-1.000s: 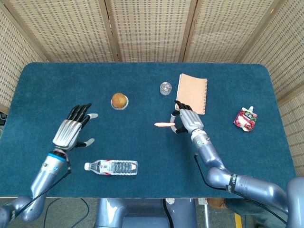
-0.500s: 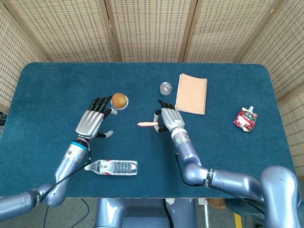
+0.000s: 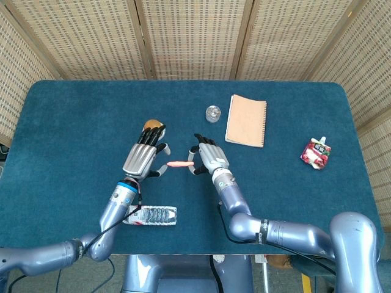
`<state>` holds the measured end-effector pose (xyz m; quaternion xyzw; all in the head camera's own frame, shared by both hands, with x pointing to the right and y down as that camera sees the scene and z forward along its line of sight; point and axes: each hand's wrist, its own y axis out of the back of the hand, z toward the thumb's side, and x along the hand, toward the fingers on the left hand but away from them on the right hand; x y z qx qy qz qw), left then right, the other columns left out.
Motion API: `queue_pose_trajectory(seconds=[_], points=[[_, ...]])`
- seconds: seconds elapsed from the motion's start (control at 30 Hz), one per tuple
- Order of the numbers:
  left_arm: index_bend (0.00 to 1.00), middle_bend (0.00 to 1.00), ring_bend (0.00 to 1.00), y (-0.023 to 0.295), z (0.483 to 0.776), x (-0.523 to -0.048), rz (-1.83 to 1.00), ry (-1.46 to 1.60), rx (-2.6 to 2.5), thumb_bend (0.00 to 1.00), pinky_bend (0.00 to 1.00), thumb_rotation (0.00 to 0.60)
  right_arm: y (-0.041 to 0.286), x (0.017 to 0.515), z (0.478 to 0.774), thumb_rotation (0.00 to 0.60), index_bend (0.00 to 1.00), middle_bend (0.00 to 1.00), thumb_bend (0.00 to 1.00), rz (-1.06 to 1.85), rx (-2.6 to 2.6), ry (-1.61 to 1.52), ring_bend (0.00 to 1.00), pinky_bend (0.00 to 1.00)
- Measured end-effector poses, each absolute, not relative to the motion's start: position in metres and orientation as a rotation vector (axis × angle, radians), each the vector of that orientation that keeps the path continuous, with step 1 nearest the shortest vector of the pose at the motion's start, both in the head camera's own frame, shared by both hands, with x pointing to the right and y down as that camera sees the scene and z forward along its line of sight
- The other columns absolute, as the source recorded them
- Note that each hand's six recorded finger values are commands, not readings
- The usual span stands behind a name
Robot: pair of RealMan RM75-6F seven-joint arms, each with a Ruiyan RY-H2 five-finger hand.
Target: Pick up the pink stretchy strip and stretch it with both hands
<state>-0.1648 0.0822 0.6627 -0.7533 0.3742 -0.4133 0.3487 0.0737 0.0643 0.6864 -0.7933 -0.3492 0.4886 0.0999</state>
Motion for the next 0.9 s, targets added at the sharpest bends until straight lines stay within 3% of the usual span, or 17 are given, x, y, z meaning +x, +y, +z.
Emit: queue_pose_trajectory(seconds=[0.37,0.9], points=[[0.48,0.00,0.00,0.091,0.666,-0.142,-1.058,0.950,-2.011,0.32,0.00,0.600,0.068,0.070,0.685,0.600,0.82,0.11,0.72,1.431,-2.365,-1.031,0.00,0.00],[0.50,0.00,0.00,0.099,0.666,-0.148,-1.092,0.953,-2.015,0.32,0.00,0.600,0.067,0.070,0.688,0.600,0.82,0.11,0.72,1.434,-2.374,-1.046,0.00,0.00]])
